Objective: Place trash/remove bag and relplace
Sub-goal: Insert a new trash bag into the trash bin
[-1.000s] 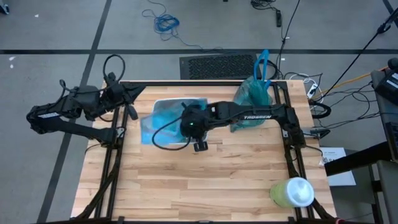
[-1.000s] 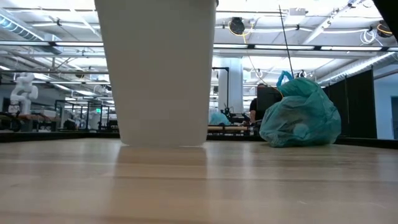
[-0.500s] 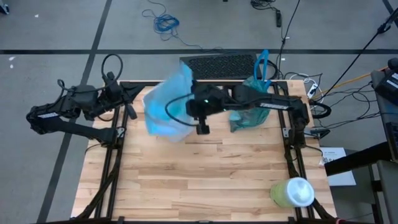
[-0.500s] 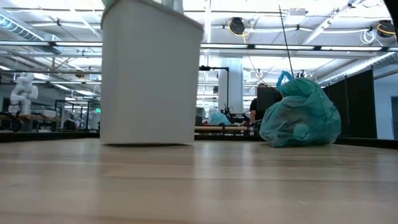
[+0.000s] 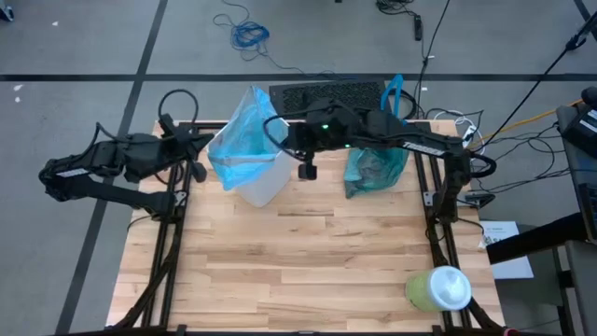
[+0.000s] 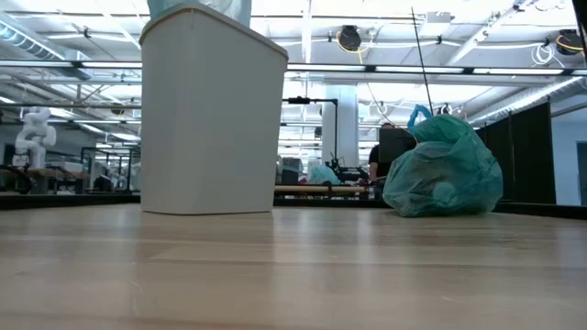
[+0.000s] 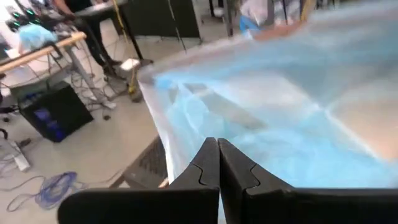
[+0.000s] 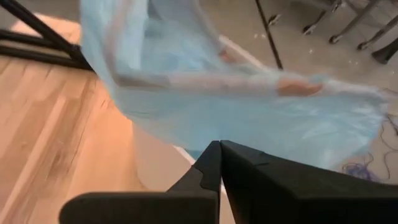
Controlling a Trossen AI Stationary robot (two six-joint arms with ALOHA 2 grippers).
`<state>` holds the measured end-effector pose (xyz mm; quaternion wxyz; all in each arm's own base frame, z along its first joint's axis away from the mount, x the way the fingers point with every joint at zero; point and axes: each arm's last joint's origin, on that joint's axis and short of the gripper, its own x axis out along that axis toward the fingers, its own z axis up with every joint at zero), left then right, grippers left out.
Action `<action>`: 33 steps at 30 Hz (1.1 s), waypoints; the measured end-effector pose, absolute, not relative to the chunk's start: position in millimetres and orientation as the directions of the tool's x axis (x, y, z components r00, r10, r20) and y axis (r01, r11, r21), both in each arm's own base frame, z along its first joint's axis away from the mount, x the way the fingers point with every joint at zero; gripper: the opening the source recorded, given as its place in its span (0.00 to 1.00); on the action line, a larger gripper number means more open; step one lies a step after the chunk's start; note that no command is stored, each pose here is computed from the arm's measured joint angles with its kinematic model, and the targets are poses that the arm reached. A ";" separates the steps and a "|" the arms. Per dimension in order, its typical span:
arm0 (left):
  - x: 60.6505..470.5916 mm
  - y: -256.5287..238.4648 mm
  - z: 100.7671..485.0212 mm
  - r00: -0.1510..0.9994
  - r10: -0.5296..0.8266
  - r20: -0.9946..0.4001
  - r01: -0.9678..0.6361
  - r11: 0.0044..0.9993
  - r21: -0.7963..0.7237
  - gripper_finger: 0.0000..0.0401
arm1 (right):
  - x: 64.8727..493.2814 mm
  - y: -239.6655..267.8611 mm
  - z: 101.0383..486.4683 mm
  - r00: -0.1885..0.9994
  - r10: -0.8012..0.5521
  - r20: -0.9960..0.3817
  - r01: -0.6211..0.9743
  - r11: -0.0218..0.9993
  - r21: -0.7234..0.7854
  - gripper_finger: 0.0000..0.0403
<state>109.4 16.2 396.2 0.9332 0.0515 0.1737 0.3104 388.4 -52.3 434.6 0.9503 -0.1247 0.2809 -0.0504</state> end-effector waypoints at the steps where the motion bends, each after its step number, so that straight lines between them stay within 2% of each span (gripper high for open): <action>1: 108.9 15.9 394.6 0.744 0.594 -0.307 -0.557 0.805 0.207 0.00 | 384.3 -51.6 439.2 0.843 -0.168 -0.511 0.030 0.963 -0.267 0.00; 8: 91.6 10.4 403.7 0.845 0.481 -0.235 -0.466 0.877 0.122 0.00 | 363.6 -42.3 460.7 0.875 -0.141 -0.463 0.015 0.964 -0.266 0.00; 11: 86.3 7.5 406.9 0.903 0.375 -0.211 -0.363 0.927 0.094 0.00 | 362.9 -33.3 463.4 0.891 -0.043 -0.451 -0.080 0.965 -0.251 0.03; 15: 90.8 5.5 404.4 0.918 0.314 -0.241 -0.288 0.948 0.138 0.00 | 368.6 -27.1 459.3 0.890 0.055 -0.452 -0.182 0.953 -0.244 0.16; 19: 99.7 3.7 402.5 0.925 0.269 -0.267 -0.239 0.961 0.139 0.07 | 375.2 -40.9 461.9 0.920 0.025 -0.391 -0.122 0.967 -0.225 0.34; 22: 105.8 3.5 402.1 0.923 0.271 -0.273 -0.238 0.960 0.149 0.16 | 376.6 -64.7 468.1 0.950 -0.012 -0.312 -0.030 0.991 -0.129 0.46; 25: 107.1 5.7 401.9 0.902 0.335 -0.271 -0.299 0.940 0.167 0.24 | 373.6 -95.1 474.3 0.972 -0.028 -0.235 0.041 0.998 0.051 0.54; 28: 106.4 8.7 402.1 0.876 0.405 -0.263 -0.366 0.912 0.183 0.29 | 377.7 -123.6 467.4 0.972 -0.084 -0.221 0.127 0.974 0.187 0.57; 33: 106.1 11.0 402.0 0.861 0.436 -0.263 -0.402 0.899 0.175 0.32 | 394.5 -145.5 445.5 0.961 -0.114 -0.253 0.189 0.936 0.297 0.57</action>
